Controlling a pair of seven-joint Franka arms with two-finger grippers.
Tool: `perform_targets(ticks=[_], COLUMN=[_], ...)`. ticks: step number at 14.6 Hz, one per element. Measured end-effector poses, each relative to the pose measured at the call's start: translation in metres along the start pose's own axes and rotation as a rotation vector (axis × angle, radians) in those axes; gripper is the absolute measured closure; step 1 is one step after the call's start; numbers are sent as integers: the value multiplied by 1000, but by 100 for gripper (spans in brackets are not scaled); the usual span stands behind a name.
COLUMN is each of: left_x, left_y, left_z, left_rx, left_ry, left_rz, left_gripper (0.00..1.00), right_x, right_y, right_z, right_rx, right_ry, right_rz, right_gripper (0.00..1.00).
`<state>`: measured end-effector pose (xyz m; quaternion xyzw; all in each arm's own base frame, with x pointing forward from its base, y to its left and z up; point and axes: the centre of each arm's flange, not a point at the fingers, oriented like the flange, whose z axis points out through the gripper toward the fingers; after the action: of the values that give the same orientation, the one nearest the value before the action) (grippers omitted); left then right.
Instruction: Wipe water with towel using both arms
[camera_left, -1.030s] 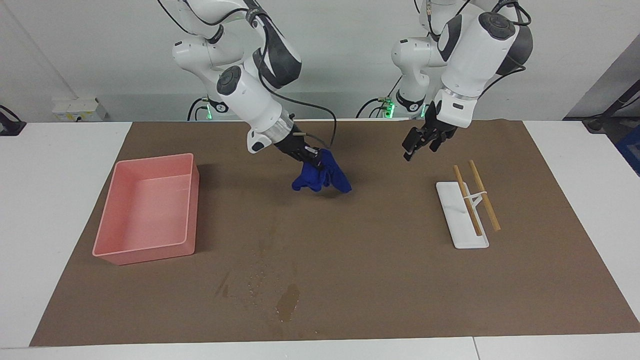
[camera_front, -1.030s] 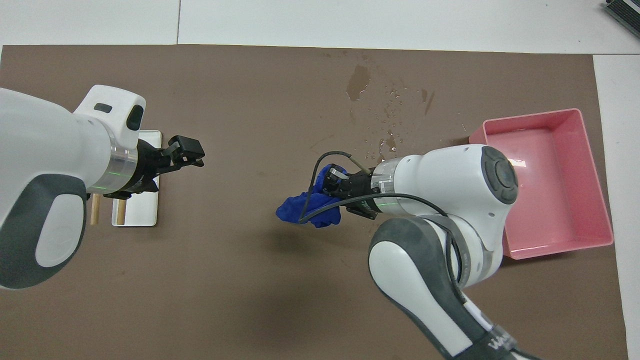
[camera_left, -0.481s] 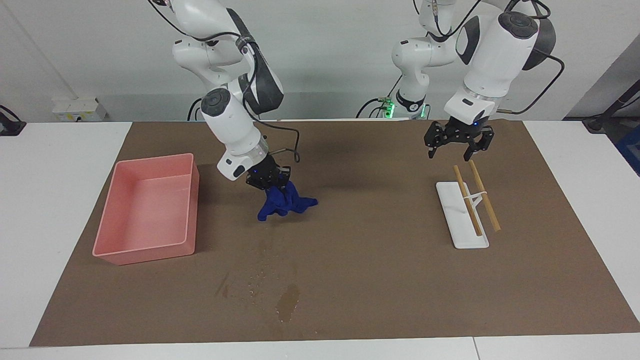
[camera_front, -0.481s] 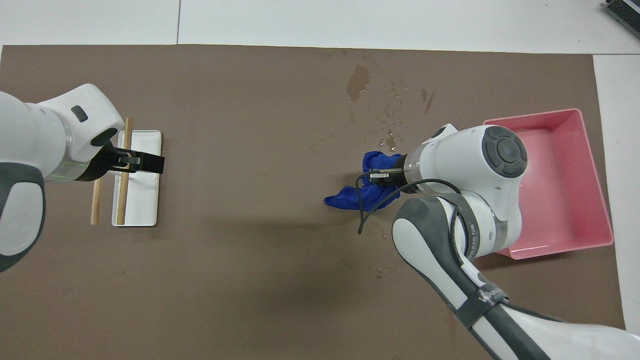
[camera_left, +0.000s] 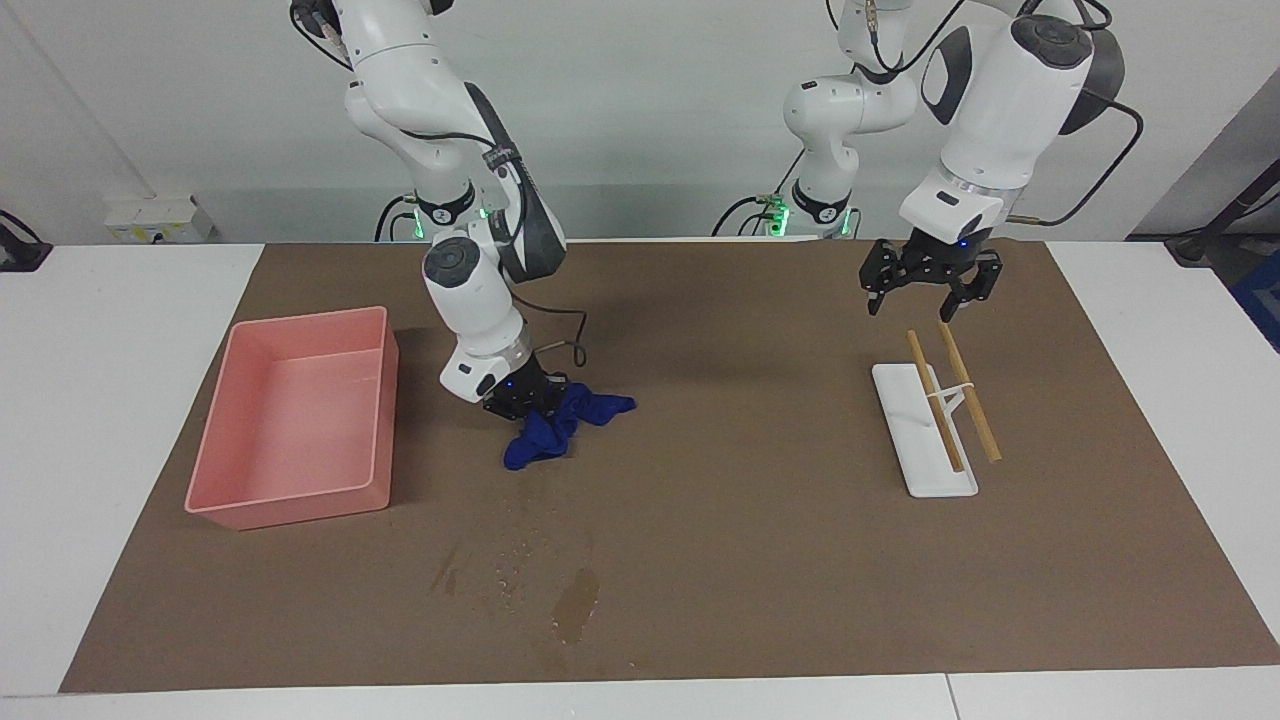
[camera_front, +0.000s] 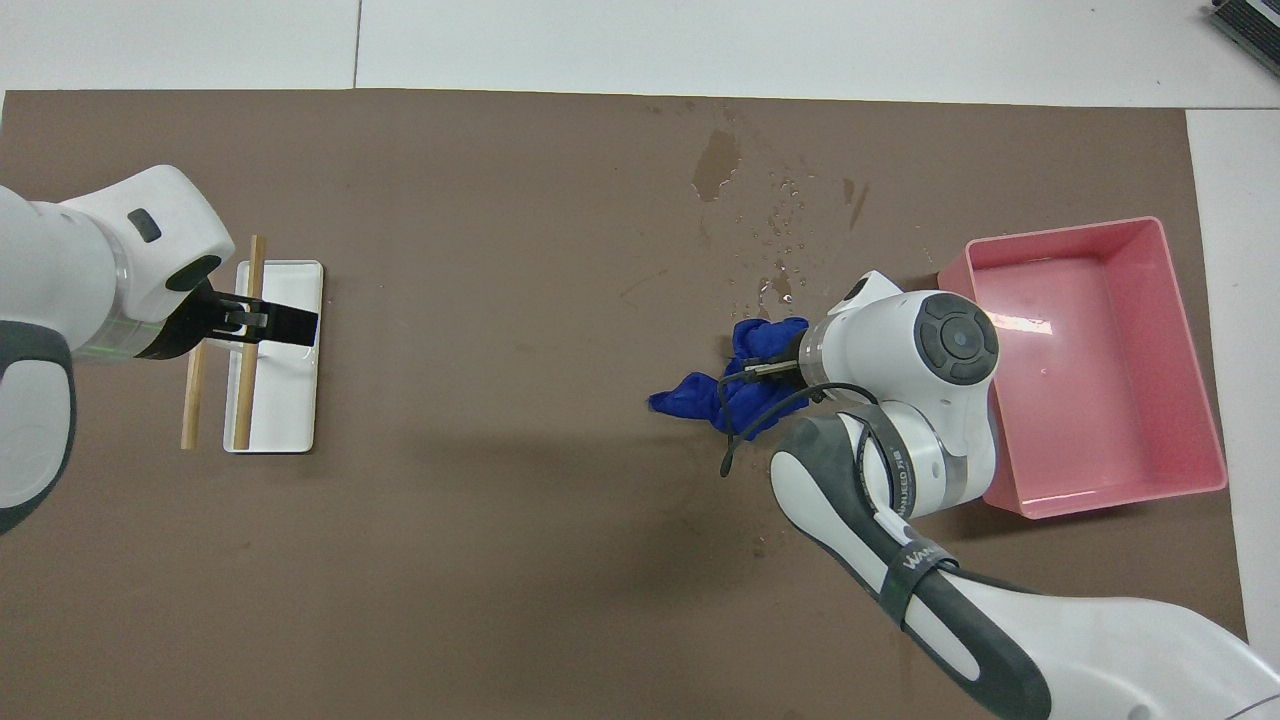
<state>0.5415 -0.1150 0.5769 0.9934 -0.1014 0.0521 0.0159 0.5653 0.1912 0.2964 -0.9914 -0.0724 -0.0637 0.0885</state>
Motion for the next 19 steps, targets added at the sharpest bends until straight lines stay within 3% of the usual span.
perform_targets(ticks=[9, 19], left_x=[4, 10], left_y=[-31, -30], left_z=[-57, -65], left_rx=[41, 10], left_ry=[-62, -125], left_rz=[13, 28], left_gripper=[0, 0], right_x=[64, 126], right_y=[19, 52], right_z=[10, 15], right_rx=[-66, -171], right_ry=[76, 157], right_rz=[-117, -278], right_gripper=[82, 82])
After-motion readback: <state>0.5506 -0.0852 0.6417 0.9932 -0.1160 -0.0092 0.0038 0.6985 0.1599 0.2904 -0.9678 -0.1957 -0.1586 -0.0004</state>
